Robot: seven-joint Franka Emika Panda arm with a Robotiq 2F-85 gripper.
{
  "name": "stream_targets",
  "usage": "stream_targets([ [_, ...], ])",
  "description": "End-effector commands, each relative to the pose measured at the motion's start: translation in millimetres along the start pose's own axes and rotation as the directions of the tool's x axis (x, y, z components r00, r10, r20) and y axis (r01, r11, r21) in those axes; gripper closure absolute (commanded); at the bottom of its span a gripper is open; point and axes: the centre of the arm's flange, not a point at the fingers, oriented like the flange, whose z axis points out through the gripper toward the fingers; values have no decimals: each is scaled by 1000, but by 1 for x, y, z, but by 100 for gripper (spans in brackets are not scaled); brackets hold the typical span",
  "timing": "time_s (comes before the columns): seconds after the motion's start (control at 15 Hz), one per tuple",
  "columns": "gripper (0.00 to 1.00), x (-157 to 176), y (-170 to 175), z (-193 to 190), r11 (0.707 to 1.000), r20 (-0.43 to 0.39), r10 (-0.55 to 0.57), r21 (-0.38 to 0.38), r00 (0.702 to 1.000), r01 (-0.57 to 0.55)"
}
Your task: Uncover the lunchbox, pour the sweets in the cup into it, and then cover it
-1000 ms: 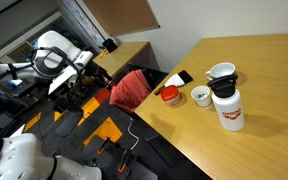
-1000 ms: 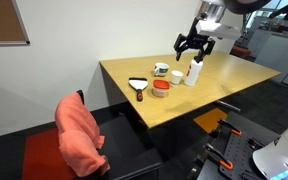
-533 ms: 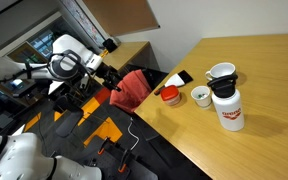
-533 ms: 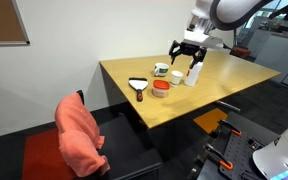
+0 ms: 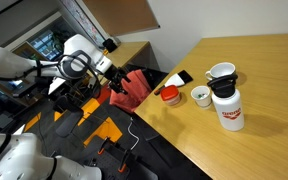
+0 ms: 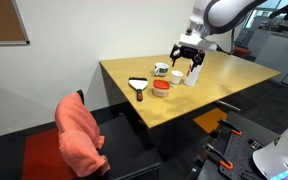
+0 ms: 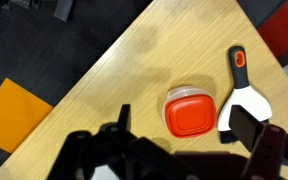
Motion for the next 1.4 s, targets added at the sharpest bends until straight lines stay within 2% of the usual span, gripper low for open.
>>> stream_targets([
  [0.0,0,34,-18,47,996,4,89,-16,996,-89],
  [0.27,0,56,-19,94,985,8,169,19,986,-169],
  [0.53,0,69,-17,133,977,-18,200,85,980,-197],
  [1.07,0,67,-7,139,981,-20,186,59,982,-185],
  [1.33,0,90,-7,155,992,5,110,55,994,-110],
])
